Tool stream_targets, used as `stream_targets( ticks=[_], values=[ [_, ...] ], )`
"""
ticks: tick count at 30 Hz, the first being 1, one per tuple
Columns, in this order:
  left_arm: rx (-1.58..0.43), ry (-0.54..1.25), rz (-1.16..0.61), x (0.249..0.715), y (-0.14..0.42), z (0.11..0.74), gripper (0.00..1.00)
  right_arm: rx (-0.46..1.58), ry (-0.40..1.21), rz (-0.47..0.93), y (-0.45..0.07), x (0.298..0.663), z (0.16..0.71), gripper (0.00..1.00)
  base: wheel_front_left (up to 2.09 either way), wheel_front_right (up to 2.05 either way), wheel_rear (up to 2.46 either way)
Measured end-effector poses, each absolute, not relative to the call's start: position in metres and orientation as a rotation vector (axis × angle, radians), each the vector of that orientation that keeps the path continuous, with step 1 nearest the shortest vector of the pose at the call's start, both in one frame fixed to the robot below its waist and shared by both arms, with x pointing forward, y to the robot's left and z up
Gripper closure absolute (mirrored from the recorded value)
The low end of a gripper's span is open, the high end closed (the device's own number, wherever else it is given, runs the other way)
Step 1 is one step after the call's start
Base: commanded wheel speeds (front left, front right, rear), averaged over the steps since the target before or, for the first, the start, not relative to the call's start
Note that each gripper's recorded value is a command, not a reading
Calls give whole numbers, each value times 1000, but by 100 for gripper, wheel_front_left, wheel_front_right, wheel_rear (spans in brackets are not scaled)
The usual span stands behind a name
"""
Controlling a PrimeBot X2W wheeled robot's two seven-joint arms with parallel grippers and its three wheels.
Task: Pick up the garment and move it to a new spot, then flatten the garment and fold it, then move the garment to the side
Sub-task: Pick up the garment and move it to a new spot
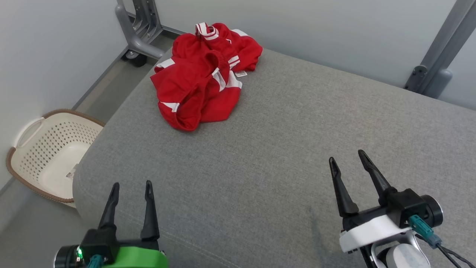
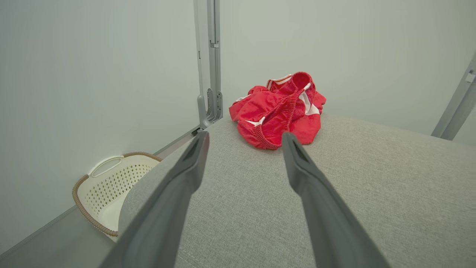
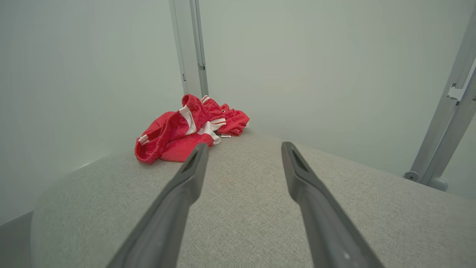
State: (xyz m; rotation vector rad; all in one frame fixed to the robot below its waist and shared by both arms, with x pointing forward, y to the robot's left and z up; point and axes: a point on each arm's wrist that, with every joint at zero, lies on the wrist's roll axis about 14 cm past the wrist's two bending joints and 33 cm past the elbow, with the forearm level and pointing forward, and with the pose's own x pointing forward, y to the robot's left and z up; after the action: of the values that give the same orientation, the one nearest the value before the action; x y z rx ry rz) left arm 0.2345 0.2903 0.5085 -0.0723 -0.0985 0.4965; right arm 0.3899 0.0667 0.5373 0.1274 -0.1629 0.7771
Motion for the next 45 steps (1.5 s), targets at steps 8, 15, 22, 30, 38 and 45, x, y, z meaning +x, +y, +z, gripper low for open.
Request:
stream_targets(
  ticks=[8, 15, 22, 30, 38, 45],
  values=[
    [30, -171, 418, 281, 307, 544, 0, 98, -171, 713, 46, 403, 532, 0, 0, 0, 0],
    [160, -213, 298, 355, 316, 580, 0, 102, -226, 676, 38, 423, 541, 0, 0, 0, 0],
    [255, -75, 166, 453, 314, 572, 0, 94, -246, 612, 18, 450, 532, 0, 0, 0, 0],
    [266, 231, 72, 500, 299, 479, 0, 74, -196, 513, -19, 470, 505, 0, 0, 0, 0],
    [240, 370, 119, 515, 311, 422, 11, 60, -155, 447, -43, 481, 484, 0, 0, 0, 0],
    [204, 401, 128, 517, 309, 405, 100, 53, -133, 423, -52, 481, 477, 0, 0, 0, 0]
  ],
)
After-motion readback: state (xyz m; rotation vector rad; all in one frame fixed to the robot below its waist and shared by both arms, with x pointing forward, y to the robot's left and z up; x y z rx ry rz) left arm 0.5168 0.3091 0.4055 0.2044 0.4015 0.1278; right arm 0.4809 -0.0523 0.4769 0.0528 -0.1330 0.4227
